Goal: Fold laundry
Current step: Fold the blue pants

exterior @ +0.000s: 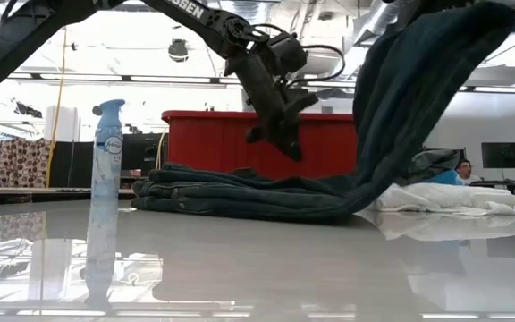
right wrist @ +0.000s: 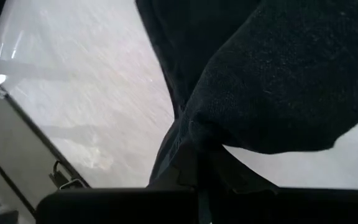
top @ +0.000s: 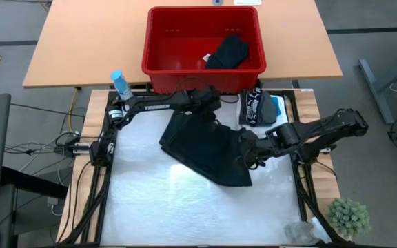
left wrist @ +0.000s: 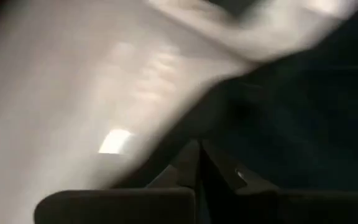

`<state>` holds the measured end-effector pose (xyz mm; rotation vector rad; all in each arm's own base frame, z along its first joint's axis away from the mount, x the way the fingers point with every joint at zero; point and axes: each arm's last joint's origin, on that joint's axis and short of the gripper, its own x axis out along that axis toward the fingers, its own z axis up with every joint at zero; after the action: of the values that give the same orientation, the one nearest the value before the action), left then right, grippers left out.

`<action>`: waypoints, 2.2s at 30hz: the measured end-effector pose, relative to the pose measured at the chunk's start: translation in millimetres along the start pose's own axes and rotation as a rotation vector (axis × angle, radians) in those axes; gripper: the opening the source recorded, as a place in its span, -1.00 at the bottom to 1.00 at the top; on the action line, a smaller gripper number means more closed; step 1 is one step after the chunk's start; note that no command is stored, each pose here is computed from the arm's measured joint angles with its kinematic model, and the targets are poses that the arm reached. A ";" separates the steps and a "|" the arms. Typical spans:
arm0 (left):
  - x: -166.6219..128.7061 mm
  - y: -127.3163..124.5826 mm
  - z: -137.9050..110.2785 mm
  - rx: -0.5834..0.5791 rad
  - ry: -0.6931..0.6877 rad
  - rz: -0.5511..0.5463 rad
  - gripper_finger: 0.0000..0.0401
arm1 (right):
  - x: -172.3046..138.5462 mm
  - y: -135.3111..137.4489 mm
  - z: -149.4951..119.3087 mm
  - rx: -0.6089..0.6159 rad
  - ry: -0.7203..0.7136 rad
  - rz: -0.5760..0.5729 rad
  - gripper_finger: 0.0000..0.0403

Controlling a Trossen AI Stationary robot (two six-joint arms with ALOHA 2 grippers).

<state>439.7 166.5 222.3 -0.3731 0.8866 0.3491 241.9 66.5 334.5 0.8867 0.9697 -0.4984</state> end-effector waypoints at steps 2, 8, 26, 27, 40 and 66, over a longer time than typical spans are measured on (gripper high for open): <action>-0.7 -4.5 -0.5 -0.014 0.027 -0.155 -1.00 | -0.1 -1.7 -1.8 0.007 0.006 -0.022 -0.85; -32.8 -28.5 -6.2 -0.049 0.064 -0.124 -1.00 | -1.6 -8.4 -10.5 0.025 0.035 -0.109 -0.85; -87.7 -97.8 -168.7 -0.343 -0.230 -0.032 -1.00 | -2.8 -12.7 -15.1 0.017 0.057 -0.161 -0.85; -84.2 -98.0 -175.8 -0.358 -0.246 -0.019 -1.00 | -2.9 -12.4 -15.0 0.017 0.056 -0.158 -0.85; -34.2 -117.9 -206.2 -0.355 -0.287 0.011 -1.00 | -0.1 -7.3 -1.9 0.034 0.051 -0.065 -0.85; 8.3 -129.2 -217.8 -0.349 -0.256 -0.088 -1.00 | 26.8 0.7 85.3 -0.080 -0.046 0.298 -0.85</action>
<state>353.6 -44.8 112.1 -0.6715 0.5556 0.4601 297.8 -3.3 334.5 0.9246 0.7928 -0.2240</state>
